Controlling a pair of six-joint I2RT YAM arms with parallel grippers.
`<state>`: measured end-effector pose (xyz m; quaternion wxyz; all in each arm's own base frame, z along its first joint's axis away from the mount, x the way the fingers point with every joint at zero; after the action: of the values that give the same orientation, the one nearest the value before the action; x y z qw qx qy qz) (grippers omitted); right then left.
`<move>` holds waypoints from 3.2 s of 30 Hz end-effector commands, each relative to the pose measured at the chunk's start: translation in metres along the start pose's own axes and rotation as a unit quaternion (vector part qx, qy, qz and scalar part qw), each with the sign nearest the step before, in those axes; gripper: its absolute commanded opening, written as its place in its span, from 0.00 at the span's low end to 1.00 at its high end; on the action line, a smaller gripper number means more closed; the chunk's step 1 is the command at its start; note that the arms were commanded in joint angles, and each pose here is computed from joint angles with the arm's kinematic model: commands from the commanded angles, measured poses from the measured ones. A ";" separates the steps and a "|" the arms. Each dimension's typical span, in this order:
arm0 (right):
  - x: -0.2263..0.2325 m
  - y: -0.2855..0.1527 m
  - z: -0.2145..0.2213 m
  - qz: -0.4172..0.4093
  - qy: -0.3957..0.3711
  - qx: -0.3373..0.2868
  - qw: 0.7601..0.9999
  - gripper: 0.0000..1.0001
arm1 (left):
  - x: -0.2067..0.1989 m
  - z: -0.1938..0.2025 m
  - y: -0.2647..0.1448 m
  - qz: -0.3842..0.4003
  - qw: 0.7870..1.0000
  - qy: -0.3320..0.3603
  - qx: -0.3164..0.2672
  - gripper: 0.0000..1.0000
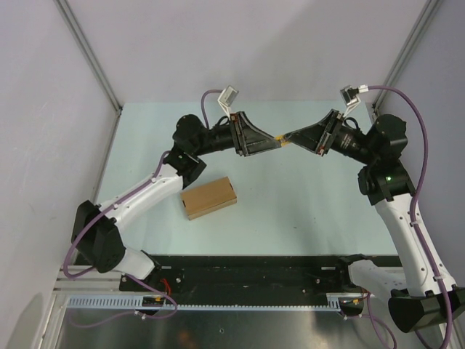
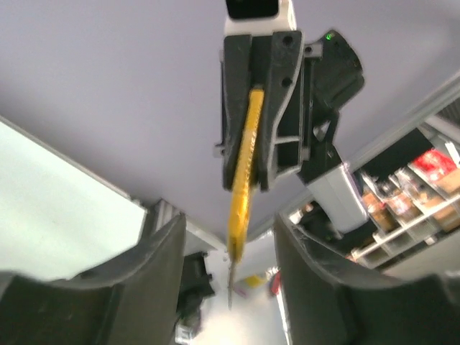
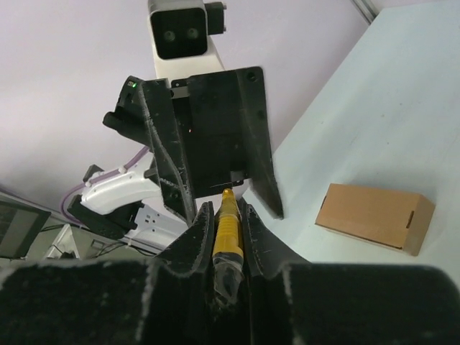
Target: Unpack the express box
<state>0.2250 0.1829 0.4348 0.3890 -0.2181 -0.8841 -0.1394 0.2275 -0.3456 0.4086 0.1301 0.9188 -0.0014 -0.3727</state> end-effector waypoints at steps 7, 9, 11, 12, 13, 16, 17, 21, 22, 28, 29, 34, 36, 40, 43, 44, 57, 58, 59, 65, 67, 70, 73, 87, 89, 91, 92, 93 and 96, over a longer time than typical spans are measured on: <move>-0.032 -0.006 0.008 0.084 -0.011 0.003 0.996 0.00 | 0.023 -0.044 -0.057 -0.068 0.994 0.054 -0.063 0.87; -0.044 -0.005 0.017 0.110 -0.028 0.017 0.993 0.00 | 0.039 -0.057 -0.091 -0.124 0.985 0.068 -0.103 0.88; -0.060 -0.004 0.030 0.153 -0.044 0.037 0.987 0.00 | 0.080 -0.051 -0.136 -0.233 0.961 0.044 -0.141 0.88; -0.067 0.001 0.043 0.178 -0.046 0.054 0.982 0.00 | 0.095 -0.047 -0.152 -0.278 0.948 0.036 -0.151 0.86; -0.071 0.003 0.050 0.189 -0.052 0.065 0.978 0.00 | 0.122 -0.047 -0.179 -0.366 0.912 0.047 -0.180 0.86; -0.083 0.015 0.074 0.222 -0.077 0.101 0.967 0.00 | 0.155 -0.003 -0.243 -0.558 0.813 -0.020 -0.162 0.87; -0.086 0.018 0.079 0.226 -0.080 0.111 0.965 0.00 | 0.158 0.011 -0.267 -0.618 0.768 -0.034 -0.162 0.87; -0.101 0.033 0.093 0.245 -0.081 0.133 0.957 0.00 | 0.157 0.048 -0.297 -0.673 0.722 -0.066 -0.145 0.89; -0.105 0.038 0.099 0.248 -0.081 0.143 0.955 0.00 | 0.159 0.061 -0.302 -0.680 0.716 -0.079 -0.137 0.88; -0.120 0.051 0.118 0.262 -0.086 0.174 0.945 0.00 | 0.157 0.104 -0.327 -0.715 0.682 -0.107 -0.110 0.89; -0.123 0.054 0.122 0.265 -0.085 0.181 0.943 0.00 | 0.157 0.106 -0.330 -0.720 0.677 -0.108 -0.107 0.89; -0.136 0.055 0.129 0.281 -0.079 0.184 0.939 0.00 | 0.166 0.092 -0.359 -0.774 0.616 -0.081 -0.124 0.91; -0.139 0.053 0.133 0.284 -0.074 0.187 0.938 0.00 | 0.175 0.089 -0.365 -0.784 0.603 -0.093 -0.114 0.88; -0.140 0.051 0.138 0.278 -0.073 0.193 0.938 0.00 | 0.202 0.098 -0.372 -0.794 0.592 -0.123 -0.064 0.70; -0.140 0.049 0.139 0.280 -0.079 0.197 0.936 0.00 | 0.229 0.108 -0.371 -0.785 0.600 -0.155 0.001 0.55; -0.139 0.048 0.138 0.280 -0.080 0.196 0.936 0.00 | 0.232 0.110 -0.363 -0.768 0.619 -0.164 0.017 0.50; -0.149 0.054 0.140 0.278 -0.079 0.200 0.936 0.00 | 0.216 0.134 -0.299 -0.599 0.771 -0.168 0.137 0.35; -0.150 0.054 0.140 0.280 -0.078 0.200 0.936 0.00 | 0.212 0.140 -0.289 -0.581 0.782 -0.171 0.149 0.34; -0.152 0.054 0.140 0.284 -0.077 0.199 0.935 0.00 | 0.210 0.144 -0.283 -0.572 0.787 -0.169 0.158 0.34; -0.171 0.040 0.135 0.333 -0.069 0.196 0.920 0.00 | 0.197 0.176 -0.254 -0.536 0.799 -0.156 0.222 0.34; -0.178 0.034 0.135 0.351 -0.067 0.201 0.912 0.00 | 0.196 0.181 -0.249 -0.532 0.800 -0.154 0.231 0.34; -0.190 0.019 0.140 0.390 -0.069 0.218 0.892 0.00 | 0.189 0.183 -0.238 -0.505 0.816 -0.143 0.243 0.34; -0.200 0.010 0.149 0.417 -0.064 0.233 0.876 0.00 | 0.172 0.177 -0.224 -0.454 0.847 -0.101 0.258 0.35; -0.214 0.028 0.206 0.433 -0.042 0.285 0.854 0.00 | 0.190 0.100 -0.248 -0.630 0.765 -0.008 0.133 0.52; -0.216 0.031 0.208 0.436 -0.044 0.282 0.854 0.00 | 0.200 0.105 -0.247 -0.634 0.760 -0.032 0.138 0.47; -0.219 0.038 0.209 0.433 -0.046 0.274 0.858 0.00 | 0.213 0.112 -0.244 -0.632 0.757 -0.053 0.156 0.43; -0.221 0.041 0.208 0.433 -0.046 0.269 0.859 0.00 | 0.217 0.116 -0.244 -0.632 0.755 -0.061 0.164 0.43; -0.222 0.043 0.207 0.432 -0.045 0.266 0.860 0.00 | 0.224 0.123 -0.245 -0.632 0.751 -0.070 0.177 0.42; -0.231 0.051 0.209 0.431 -0.043 0.260 0.863 0.00 | 0.230 0.134 -0.245 -0.623 0.752 -0.084 0.199 0.41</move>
<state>0.2390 0.2405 0.1274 0.4210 -0.4573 -0.7140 0.3224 0.2675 -0.1570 0.0921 -0.3310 0.6821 0.4876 -0.4330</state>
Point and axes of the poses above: each gripper's point midway between its finger pads, its own y axis out along the fingers, its own x axis along the line the jaws close on, z = x × y, the point moved 3 cm from there along -y, back along the fingers, and after that the axes turned 2 degrees about y, right-handed, at the moved point
